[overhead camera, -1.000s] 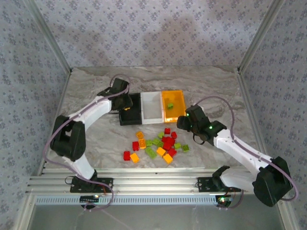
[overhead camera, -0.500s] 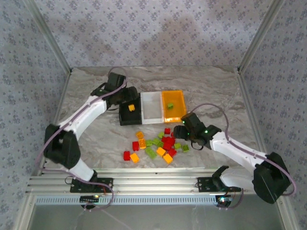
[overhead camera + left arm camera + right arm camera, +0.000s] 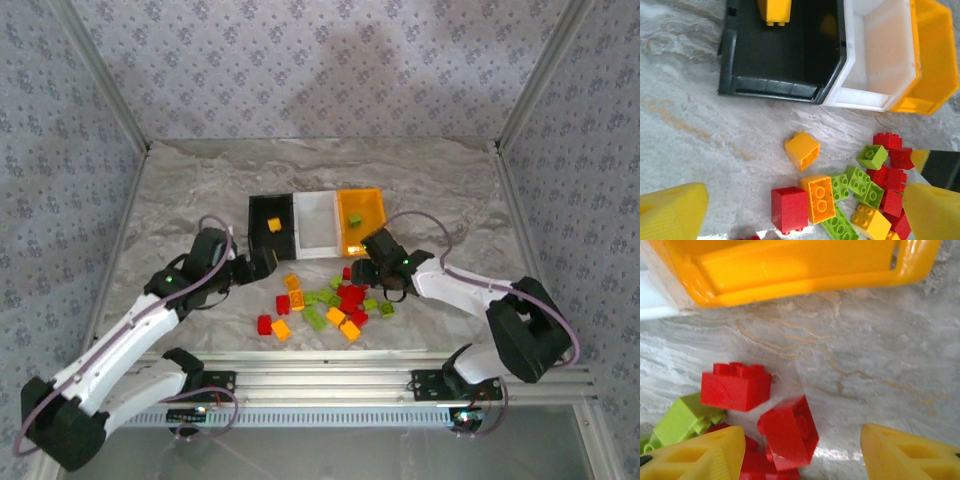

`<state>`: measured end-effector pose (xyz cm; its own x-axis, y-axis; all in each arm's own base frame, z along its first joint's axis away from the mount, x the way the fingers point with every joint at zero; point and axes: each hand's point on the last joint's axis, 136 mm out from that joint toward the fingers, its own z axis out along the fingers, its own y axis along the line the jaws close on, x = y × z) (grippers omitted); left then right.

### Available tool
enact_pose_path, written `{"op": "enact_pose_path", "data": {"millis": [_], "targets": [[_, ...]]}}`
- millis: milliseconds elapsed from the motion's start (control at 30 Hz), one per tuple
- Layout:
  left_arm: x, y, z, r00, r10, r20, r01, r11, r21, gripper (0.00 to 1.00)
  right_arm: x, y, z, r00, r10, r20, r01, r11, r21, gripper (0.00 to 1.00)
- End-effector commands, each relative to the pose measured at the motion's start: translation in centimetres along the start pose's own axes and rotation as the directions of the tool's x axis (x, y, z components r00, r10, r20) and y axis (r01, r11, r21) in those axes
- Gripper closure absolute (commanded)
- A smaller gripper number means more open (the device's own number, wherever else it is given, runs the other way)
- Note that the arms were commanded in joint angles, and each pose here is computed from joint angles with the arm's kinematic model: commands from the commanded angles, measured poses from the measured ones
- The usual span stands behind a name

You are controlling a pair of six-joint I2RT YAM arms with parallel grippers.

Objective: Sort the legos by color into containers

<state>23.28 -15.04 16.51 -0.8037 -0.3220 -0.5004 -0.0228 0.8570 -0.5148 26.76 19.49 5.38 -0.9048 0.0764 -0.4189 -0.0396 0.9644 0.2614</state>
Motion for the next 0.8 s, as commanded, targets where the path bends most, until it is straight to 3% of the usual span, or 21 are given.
{"op": "enact_pose_path", "data": {"millis": [0, 200, 500, 600, 767], "targets": [[0.1, 1.0, -1.1, 0.998, -0.044, 0.037, 0.044, 0.999, -0.015, 0.01, -0.6, 1.1, 0.4, 1.000, -0.020, -0.008, 0.020, 0.999, -0.038, 0.36], [0.6, 2.2, -1.3, 0.996, -0.068, 0.050, 0.070, 0.997, -0.043, 0.00, 0.3, 0.2, 1.3, 0.998, -0.021, -0.051, 0.021, 1.000, -0.001, 0.43], [0.6, 2.5, -1.1, 0.996, -0.072, 0.049, 0.074, 0.996, -0.057, 0.01, 1.2, -2.0, 1.0, 0.999, 0.003, -0.039, -0.001, 0.999, 0.048, 0.68], [0.6, 2.6, -1.2, 0.997, -0.067, 0.049, 0.070, 0.996, -0.062, 0.00, 0.5, -2.1, -0.3, 1.000, 0.007, -0.007, -0.006, 0.999, 0.038, 0.76], [0.9, 3.1, -1.1, 0.997, -0.065, 0.044, 0.068, 0.995, -0.075, 0.00, -2.0, 0.2, -4.2, 0.997, -0.009, 0.078, 0.011, 1.000, -0.024, 0.79]]}}
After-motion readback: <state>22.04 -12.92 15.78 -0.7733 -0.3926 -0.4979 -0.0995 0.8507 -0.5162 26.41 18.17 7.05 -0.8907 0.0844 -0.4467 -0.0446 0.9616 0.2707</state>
